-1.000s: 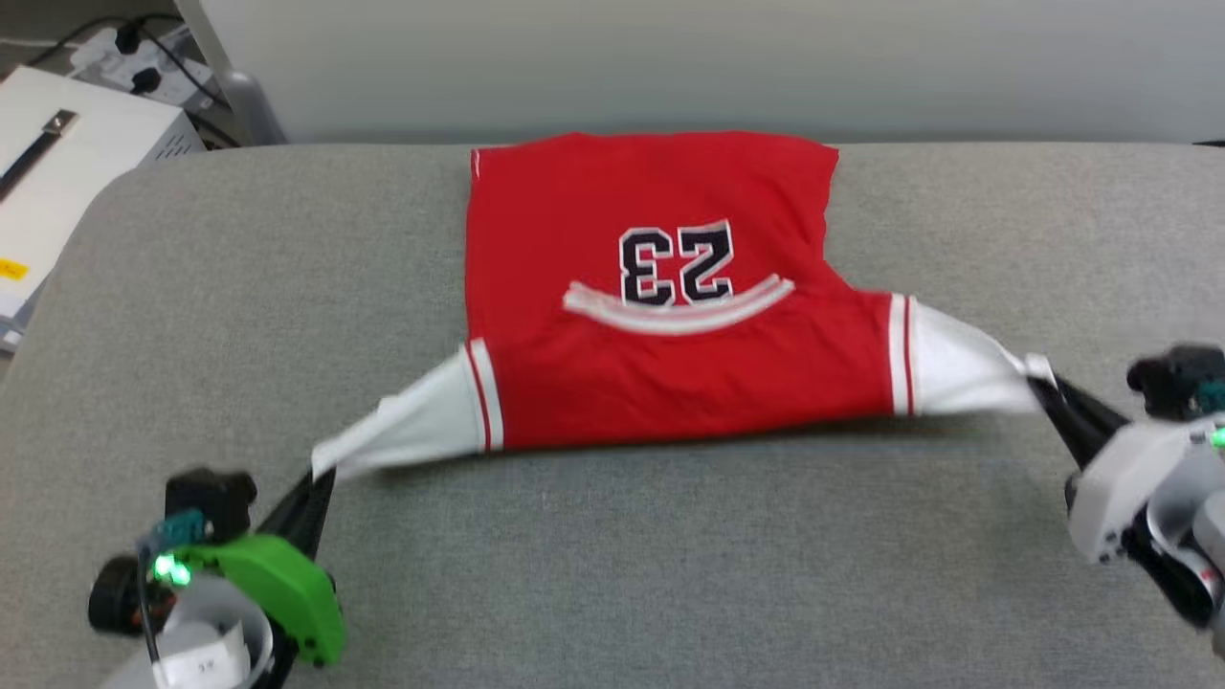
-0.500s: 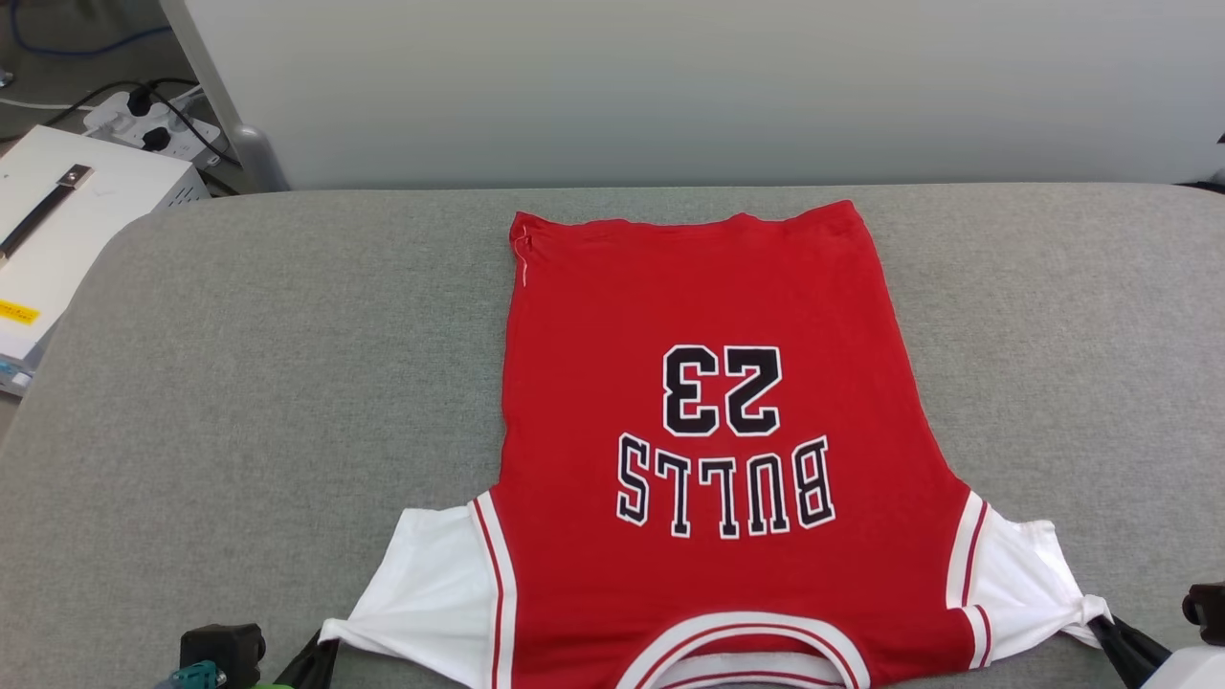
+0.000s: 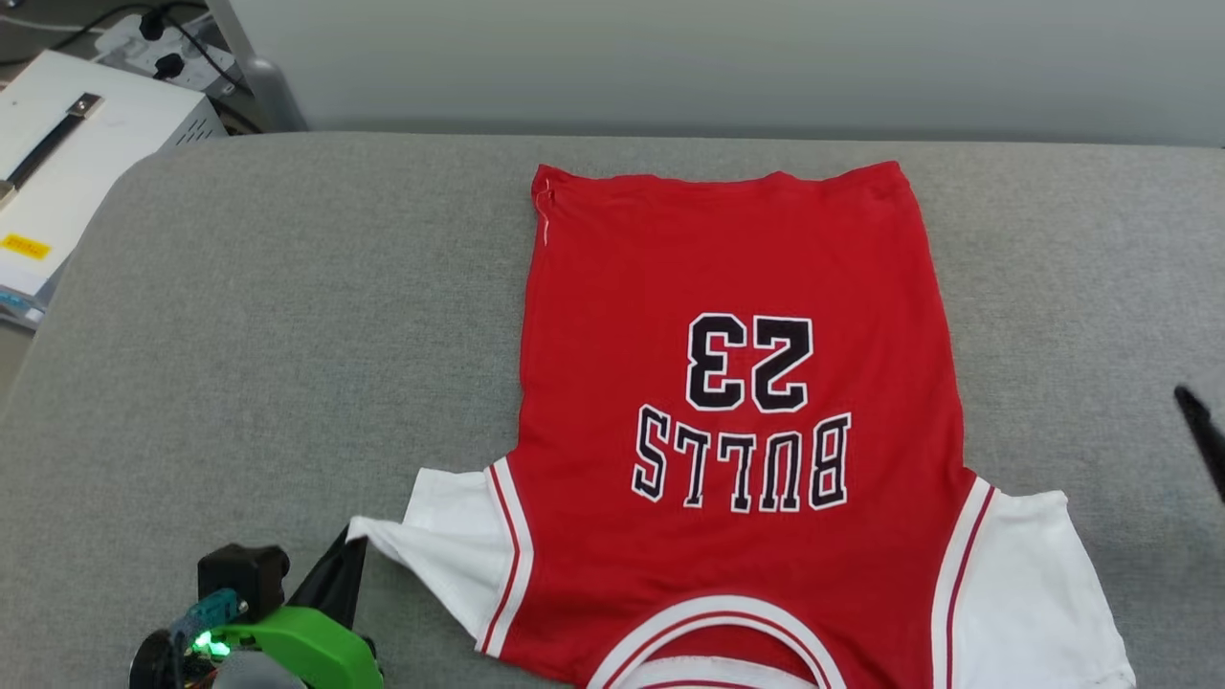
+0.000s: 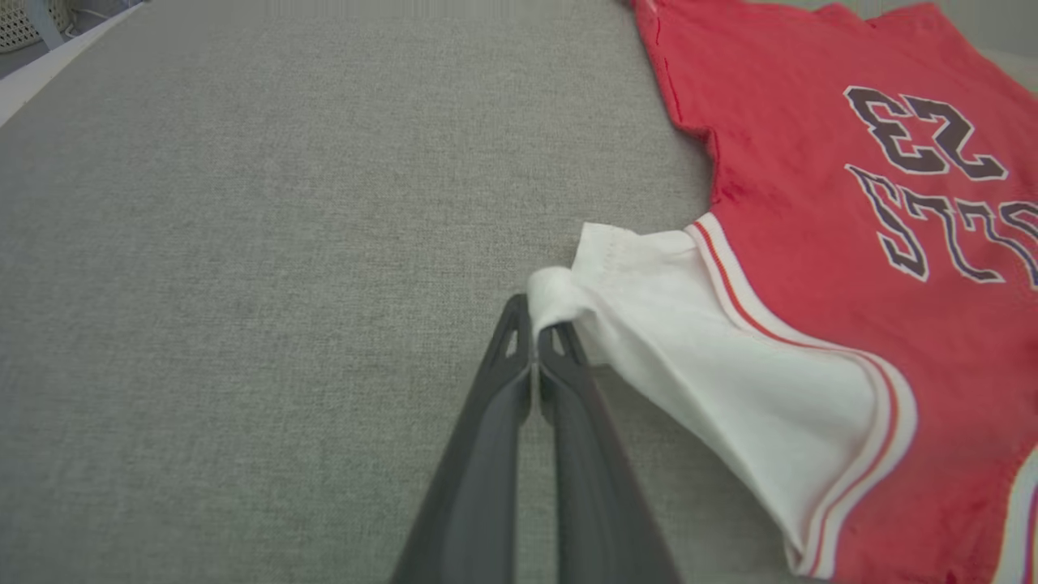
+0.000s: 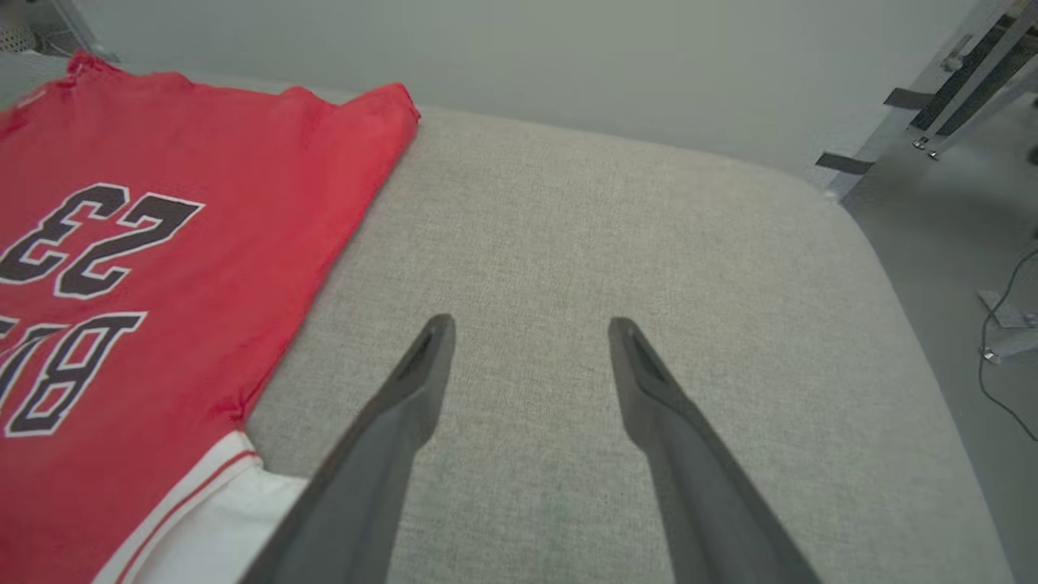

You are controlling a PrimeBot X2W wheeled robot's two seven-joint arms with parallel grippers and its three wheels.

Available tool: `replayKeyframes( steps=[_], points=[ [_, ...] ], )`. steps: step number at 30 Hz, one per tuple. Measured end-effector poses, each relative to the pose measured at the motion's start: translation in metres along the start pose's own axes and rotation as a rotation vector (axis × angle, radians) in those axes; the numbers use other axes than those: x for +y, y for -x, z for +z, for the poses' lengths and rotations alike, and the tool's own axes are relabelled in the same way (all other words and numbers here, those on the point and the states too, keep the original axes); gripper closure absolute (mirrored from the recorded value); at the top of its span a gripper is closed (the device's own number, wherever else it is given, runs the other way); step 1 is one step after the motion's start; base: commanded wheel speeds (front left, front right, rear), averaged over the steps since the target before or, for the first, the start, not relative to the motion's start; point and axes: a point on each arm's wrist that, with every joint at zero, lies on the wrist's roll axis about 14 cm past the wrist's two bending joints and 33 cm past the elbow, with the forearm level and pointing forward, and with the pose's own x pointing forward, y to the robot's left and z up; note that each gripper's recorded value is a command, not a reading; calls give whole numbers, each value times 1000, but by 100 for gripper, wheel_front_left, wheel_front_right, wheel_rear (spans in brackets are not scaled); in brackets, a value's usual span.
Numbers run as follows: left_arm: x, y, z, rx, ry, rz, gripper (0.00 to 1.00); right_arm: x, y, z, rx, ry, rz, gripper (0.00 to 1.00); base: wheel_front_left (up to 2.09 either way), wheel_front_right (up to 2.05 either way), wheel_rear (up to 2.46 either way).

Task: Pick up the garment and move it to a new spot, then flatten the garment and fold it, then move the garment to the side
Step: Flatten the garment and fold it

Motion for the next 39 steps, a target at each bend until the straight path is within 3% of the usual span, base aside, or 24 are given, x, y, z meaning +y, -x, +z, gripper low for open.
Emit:
replayKeyframes(
  steps=[5,9,15,22,23,31,35,36,37,39],
  points=[
    [-7,-14,20,-60,-15,-15,100,3,-44,91,-174,38,20,0,0,0,0],
    [-12,-26,29,-93,-24,-20,100,20,-84,133,-151,84,69,0,0,0,0],
    [-11,-41,33,-114,-12,-3,100,46,-144,114,178,115,139,0,0,0,0],
    [-4,-53,31,-124,27,36,100,61,-193,68,562,131,158,0,0,0,0],
    [-4,-59,29,-125,24,41,100,71,-215,49,624,120,166,0,0,0,0],
    [5,-66,14,-94,34,78,100,89,-248,-26,778,110,181,0,0,0,0],
    [13,-65,9,-82,21,103,100,93,-255,-42,811,93,197,0,0,0,0],
    [15,-64,9,-82,16,110,100,94,-255,-42,810,87,202,79,0,0,0],
    [16,-64,9,-84,14,112,100,94,-256,-41,803,82,204,100,0,0,0],
    [19,-62,12,-90,8,117,100,94,-257,-35,770,86,205,100,0,0,0]
  ],
)
